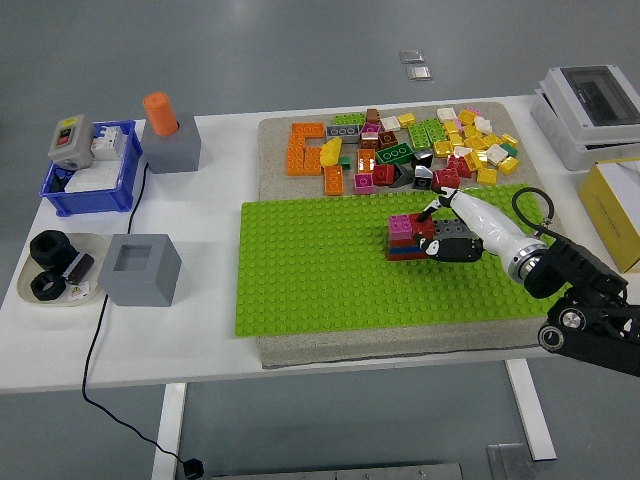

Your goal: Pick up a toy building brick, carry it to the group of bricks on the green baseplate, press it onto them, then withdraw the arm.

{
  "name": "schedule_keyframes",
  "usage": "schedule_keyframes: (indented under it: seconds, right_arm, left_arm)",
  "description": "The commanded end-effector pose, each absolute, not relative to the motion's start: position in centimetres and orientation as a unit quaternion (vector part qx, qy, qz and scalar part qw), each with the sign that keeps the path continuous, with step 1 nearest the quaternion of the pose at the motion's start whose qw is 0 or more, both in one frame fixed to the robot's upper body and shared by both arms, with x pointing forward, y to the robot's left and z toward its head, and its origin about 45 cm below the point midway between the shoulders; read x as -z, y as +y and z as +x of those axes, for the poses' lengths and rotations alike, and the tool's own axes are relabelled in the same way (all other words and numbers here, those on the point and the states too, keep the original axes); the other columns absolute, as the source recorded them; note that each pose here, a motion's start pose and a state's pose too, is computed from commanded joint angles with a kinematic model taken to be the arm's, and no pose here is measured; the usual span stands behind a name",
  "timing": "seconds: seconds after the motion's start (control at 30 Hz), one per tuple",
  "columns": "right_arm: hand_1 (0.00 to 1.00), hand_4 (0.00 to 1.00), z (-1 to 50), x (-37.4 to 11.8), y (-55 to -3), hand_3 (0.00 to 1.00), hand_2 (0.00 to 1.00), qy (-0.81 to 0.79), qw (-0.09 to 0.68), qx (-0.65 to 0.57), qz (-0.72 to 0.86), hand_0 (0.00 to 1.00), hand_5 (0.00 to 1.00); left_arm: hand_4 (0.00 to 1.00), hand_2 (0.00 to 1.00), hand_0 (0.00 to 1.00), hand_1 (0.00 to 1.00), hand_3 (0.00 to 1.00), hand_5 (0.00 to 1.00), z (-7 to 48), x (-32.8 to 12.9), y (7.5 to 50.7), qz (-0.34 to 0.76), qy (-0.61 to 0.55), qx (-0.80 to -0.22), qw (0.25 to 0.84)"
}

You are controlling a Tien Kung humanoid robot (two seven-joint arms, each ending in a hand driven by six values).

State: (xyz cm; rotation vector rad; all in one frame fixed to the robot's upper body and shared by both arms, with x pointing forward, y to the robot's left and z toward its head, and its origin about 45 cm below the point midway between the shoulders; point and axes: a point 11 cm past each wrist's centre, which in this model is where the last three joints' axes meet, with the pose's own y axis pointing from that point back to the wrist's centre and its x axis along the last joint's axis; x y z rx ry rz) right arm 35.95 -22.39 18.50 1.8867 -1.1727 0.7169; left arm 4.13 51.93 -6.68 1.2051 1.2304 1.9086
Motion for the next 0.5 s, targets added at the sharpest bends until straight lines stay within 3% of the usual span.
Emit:
schedule_keyframes:
  seconds: [0.5]
  right_arm:
    - [0.998,0.668,35.77,-17.93,-22.3,0.604,0.998,-0.46,0.393,-0.27,0.749,0.972,0.402]
  left_arm:
    - [0.857,0.754,0.819,0.799,0.756,0.577,3.91,6.65,52.03,0.452,0.459,-0.712,0.28]
